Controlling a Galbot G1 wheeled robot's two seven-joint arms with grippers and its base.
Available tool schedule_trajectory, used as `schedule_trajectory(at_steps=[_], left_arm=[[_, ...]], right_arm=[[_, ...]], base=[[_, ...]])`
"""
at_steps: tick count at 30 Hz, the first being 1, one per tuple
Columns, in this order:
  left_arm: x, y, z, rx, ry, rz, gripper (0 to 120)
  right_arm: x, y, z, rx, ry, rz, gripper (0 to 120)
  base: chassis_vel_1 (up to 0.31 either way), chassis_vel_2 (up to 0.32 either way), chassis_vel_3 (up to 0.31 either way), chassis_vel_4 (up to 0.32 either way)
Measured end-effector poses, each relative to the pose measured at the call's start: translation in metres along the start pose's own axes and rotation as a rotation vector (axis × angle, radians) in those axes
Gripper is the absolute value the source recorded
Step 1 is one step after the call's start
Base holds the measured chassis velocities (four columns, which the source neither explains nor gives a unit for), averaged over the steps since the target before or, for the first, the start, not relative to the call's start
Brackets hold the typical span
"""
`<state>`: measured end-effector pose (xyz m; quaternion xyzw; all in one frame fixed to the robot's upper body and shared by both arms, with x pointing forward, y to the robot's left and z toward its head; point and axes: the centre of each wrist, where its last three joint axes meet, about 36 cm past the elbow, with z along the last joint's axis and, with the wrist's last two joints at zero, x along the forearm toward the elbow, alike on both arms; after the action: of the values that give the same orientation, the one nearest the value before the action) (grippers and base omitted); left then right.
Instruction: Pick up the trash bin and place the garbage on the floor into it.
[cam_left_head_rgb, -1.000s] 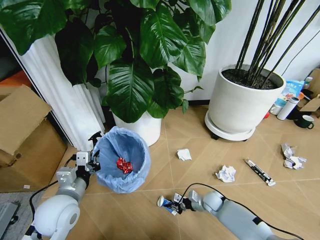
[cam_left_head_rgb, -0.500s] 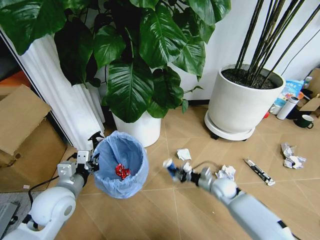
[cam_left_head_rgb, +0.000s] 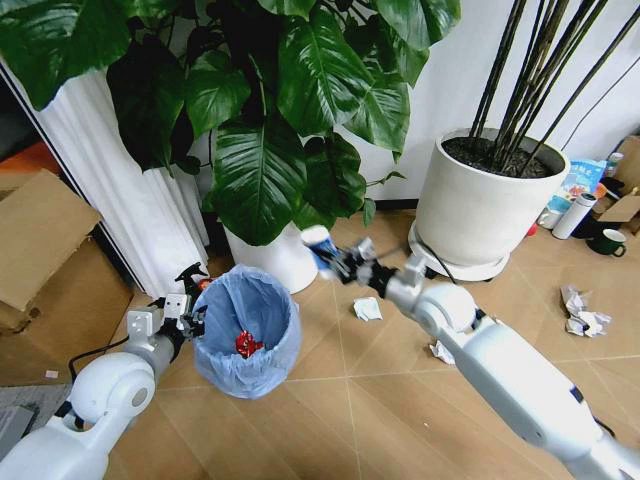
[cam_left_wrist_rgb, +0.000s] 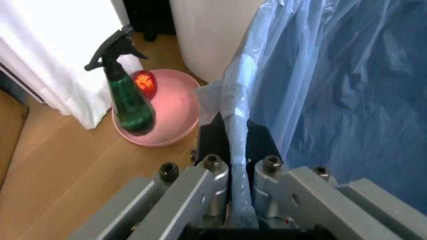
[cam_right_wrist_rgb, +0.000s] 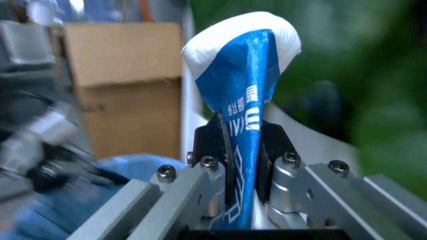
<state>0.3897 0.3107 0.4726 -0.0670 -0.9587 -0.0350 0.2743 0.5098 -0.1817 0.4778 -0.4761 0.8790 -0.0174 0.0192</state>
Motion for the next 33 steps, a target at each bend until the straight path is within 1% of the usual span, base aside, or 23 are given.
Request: schedule_trajectory(at_steps=[2,3,6,7,9,10,13,14,15,17,18,21,22,23,24,25,26,27,28,29,30,31,33], left_arm=[[-0.004,0.0,-0.004,0.006,0.011,0.012,0],[-0.004,0.0,-0.004,0.006,0.011,0.012,0],[-0.007,0.001,-0.006,0.011,0.018,0.014,0],[-0.007,0.001,-0.006,0.011,0.018,0.014,0],[-0.007,0.001,-0.006,0.017,0.019,0.018,0],[-0.007,0.001,-0.006,0.017,0.019,0.018,0],[-0.007,0.001,-0.007,0.02,0.017,0.018,0],[-0.007,0.001,-0.007,0.02,0.015,0.018,0],[-0.007,0.001,-0.007,0.02,0.015,0.018,0],[-0.006,0.001,-0.008,0.021,0.013,0.017,0],[-0.006,0.001,-0.008,0.021,0.013,0.017,0],[-0.005,0.001,-0.007,0.022,0.01,0.017,0],[-0.005,0.001,-0.007,0.022,0.01,0.017,0],[-0.005,0.001,-0.007,0.023,0.009,0.018,0],[-0.005,0.0,-0.007,0.023,0.007,0.018,0],[-0.005,0.0,-0.007,0.023,0.006,0.018,0],[-0.005,0.0,-0.007,0.023,0.006,0.018,0],[-0.004,0.0,-0.008,0.023,0.005,0.018,0],[-0.004,0.0,-0.008,0.023,0.005,0.018,0],[-0.004,0.0,-0.008,0.022,0.003,0.017,0],[-0.004,0.0,-0.008,0.022,0.002,0.016,0],[-0.004,0.001,-0.009,0.022,0.0,0.015,0],[-0.004,0.001,-0.009,0.022,0.0,0.014,0]], right_arm=[[-0.023,0.02,-0.005,-0.019,-0.014,-0.06,6],[-0.023,0.02,-0.005,-0.019,-0.014,-0.06,6],[-0.042,0.044,0.001,-0.039,-0.005,-0.128,6],[-0.042,0.044,0.001,-0.039,-0.005,-0.128,6],[-0.052,0.06,0.012,-0.052,0.021,-0.172,6],[-0.052,0.06,0.012,-0.052,0.021,-0.172,6],[-0.06,0.073,0.024,-0.044,0.055,-0.188,6],[-0.061,0.075,0.026,-0.041,0.061,-0.187,8],[-0.061,0.075,0.026,-0.041,0.061,-0.187,8],[-0.062,0.078,0.029,-0.033,0.073,-0.181,20],[-0.062,0.078,0.029,-0.033,0.073,-0.181,20],[-0.059,0.078,0.033,-0.029,0.086,-0.177,34],[-0.059,0.078,0.033,-0.029,0.086,-0.177,34],[-0.058,0.078,0.033,-0.03,0.087,-0.175,37],[-0.058,0.078,0.035,-0.031,0.091,-0.173,44],[-0.058,0.078,0.036,-0.032,0.092,-0.172,49],[-0.058,0.078,0.036,-0.032,0.092,-0.172,49],[-0.059,0.078,0.036,-0.032,0.091,-0.17,53],[-0.059,0.078,0.036,-0.032,0.091,-0.17,53],[-0.059,0.079,0.036,-0.034,0.089,-0.168,62],[-0.06,0.079,0.036,-0.036,0.087,-0.167,66],[-0.06,0.08,0.035,-0.042,0.084,-0.16,72],[-0.061,0.08,0.035,-0.044,0.082,-0.157,72]], base=[[0.0,0.0,0.0,0.0],[0.0,0.0,0.0,0.0],[0.0,0.0,0.0,0.0],[0.0,0.0,0.0,0.0],[0.0,0.0,0.0,0.0],[0.0,0.0,0.0,0.0],[0.0,0.0,0.0,0.0],[0.0,0.0,0.0,0.0],[0.0,0.0,0.0,0.0],[0.0,0.0,0.0,0.0],[0.0,0.0,0.0,0.0],[0.0,0.0,0.0,0.0],[0.0,0.0,0.0,0.0],[0.0,0.0,0.0,0.0],[0.0,0.0,0.0,0.0],[0.0,0.0,0.0,0.0],[0.0,0.0,0.0,0.0],[0.0,0.0,0.0,0.0],[0.0,0.0,0.0,0.0],[0.0,0.0,0.0,0.0],[0.0,0.0,0.0,0.0],[0.0,0.0,0.0,0.0],[0.0,0.0,0.0,0.0]])
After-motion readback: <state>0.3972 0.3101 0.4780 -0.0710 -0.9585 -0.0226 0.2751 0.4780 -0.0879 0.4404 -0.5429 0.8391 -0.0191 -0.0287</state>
